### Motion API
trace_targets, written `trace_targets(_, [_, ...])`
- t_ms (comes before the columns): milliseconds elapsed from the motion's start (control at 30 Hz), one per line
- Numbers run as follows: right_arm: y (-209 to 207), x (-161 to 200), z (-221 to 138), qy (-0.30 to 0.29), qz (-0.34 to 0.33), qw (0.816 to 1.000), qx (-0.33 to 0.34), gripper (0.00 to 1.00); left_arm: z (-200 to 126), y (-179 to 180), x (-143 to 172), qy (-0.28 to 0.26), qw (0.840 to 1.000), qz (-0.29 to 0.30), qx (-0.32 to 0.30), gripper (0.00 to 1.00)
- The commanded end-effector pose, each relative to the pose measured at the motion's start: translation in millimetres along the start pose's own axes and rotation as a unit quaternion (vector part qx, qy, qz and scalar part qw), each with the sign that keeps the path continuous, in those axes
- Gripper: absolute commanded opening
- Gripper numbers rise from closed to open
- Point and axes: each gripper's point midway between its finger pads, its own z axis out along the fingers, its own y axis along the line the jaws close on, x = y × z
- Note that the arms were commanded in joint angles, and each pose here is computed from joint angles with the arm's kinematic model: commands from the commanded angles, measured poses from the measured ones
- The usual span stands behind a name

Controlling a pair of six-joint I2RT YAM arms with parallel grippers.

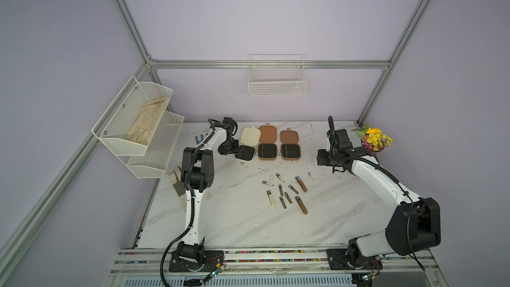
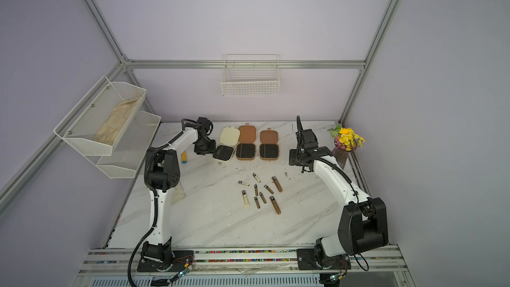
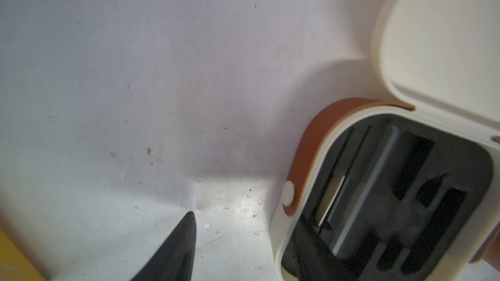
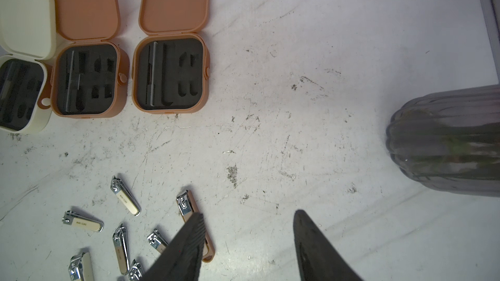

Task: Organize nail clipper sets
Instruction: Move the storage box to the center of the board.

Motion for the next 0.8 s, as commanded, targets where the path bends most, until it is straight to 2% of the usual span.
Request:
trace_targets(0, [-0.4,9.7,0.6,0.015,0.009,1.000,0.001,0.52,-13.8,-8.1,-22.4,-0.037,0.999,0.011,0.007,0.51])
trace_targets(433, [-0.4,12.5,-3.6,0.017,0.009,1.000,-0.002,0.41,3.1,-7.3,-7.5,-0.019,1.000,0.014,-0.006,0.16])
trace_targets(767, [1.3,12.6,-14.1,0.011,0.007,1.000,-0.011,0.39,-5.8,2.2,16.8,-0.009,0.999,0.012,-0.037,0.02])
